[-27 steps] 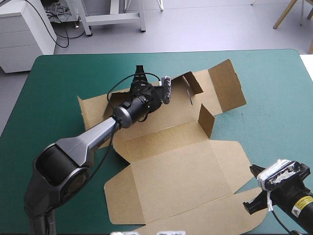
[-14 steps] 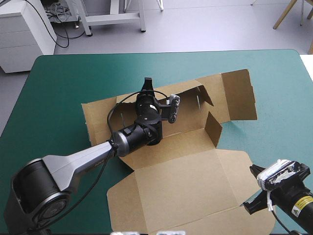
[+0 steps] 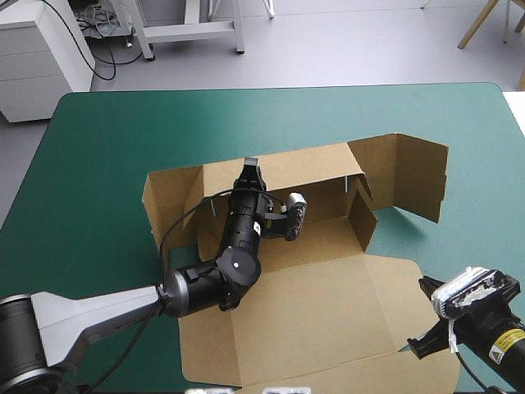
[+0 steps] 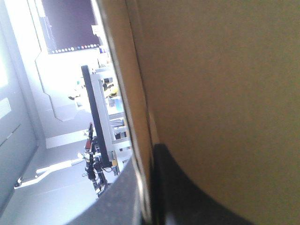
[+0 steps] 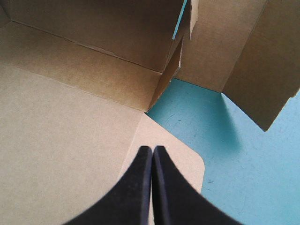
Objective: Fold the box
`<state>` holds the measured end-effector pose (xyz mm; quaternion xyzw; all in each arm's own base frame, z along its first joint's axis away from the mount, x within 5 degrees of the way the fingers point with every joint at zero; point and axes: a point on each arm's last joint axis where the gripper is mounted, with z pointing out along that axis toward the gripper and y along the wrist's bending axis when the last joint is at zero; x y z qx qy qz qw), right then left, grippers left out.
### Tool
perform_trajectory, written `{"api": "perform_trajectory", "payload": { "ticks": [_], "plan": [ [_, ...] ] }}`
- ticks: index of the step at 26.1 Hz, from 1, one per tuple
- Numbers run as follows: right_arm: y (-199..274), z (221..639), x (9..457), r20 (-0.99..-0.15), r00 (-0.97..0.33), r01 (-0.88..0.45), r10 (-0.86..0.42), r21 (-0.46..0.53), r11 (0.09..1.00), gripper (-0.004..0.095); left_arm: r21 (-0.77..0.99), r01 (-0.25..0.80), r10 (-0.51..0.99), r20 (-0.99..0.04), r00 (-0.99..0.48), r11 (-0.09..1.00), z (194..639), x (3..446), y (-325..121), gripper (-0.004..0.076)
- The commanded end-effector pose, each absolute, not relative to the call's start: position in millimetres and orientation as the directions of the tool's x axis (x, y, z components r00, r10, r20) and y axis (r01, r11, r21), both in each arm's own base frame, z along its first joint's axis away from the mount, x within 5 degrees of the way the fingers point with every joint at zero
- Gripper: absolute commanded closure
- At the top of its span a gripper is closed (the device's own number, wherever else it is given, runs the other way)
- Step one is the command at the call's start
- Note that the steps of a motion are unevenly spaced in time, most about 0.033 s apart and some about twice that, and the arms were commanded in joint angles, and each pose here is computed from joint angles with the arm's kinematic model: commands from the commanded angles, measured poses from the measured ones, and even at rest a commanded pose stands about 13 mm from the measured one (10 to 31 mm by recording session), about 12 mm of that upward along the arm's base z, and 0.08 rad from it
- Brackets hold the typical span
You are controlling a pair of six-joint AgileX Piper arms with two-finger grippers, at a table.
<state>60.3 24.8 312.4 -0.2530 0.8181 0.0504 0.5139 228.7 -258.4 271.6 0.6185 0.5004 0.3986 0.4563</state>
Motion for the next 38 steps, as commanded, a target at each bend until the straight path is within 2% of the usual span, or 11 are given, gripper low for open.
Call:
{"api": "perform_trajectory", "payload": {
  "ticks": [1,12,18,23,31,38],
  "plan": [
    [25,325,62,-0.902,-0.282,-0.448,-0.327,-0.178,0.876,0.0927,0.987,0.145,0.965,0.027,0.26,-0.067,292,210,-257,0.0734],
    [25,325,62,-0.908,-0.296,-0.434,-0.296,-0.148,0.888,0.0927,0.995,0.102,0.966,-0.021,0.259,-0.006,314,198,-244,0.0734],
    [25,326,63,-0.915,-0.299,-0.421,-0.271,-0.128,0.898,0.0927,0.997,0.078,0.951,-0.026,0.307,0.002,318,176,-256,0.0734],
    [21,328,65,-0.929,-0.293,-0.369,-0.225,-0.107,0.923,0.0927,0.999,0.042,0.961,-0.022,0.276,0.011,321,168,-257,0.0734],
    [19,329,66,-0.931,-0.295,-0.34,-0.215,-0.109,0.934,0.0926,0.997,0.073,0.946,-0.032,0.322,0.009,318,168,-261,0.0734],
    [19,329,66,-0.931,-0.292,-0.337,-0.22,-0.115,0.934,0.0925,0.99,0.137,0.937,-0.032,0.348,-0.017,313,191,-252,0.0734]
  ]
}}
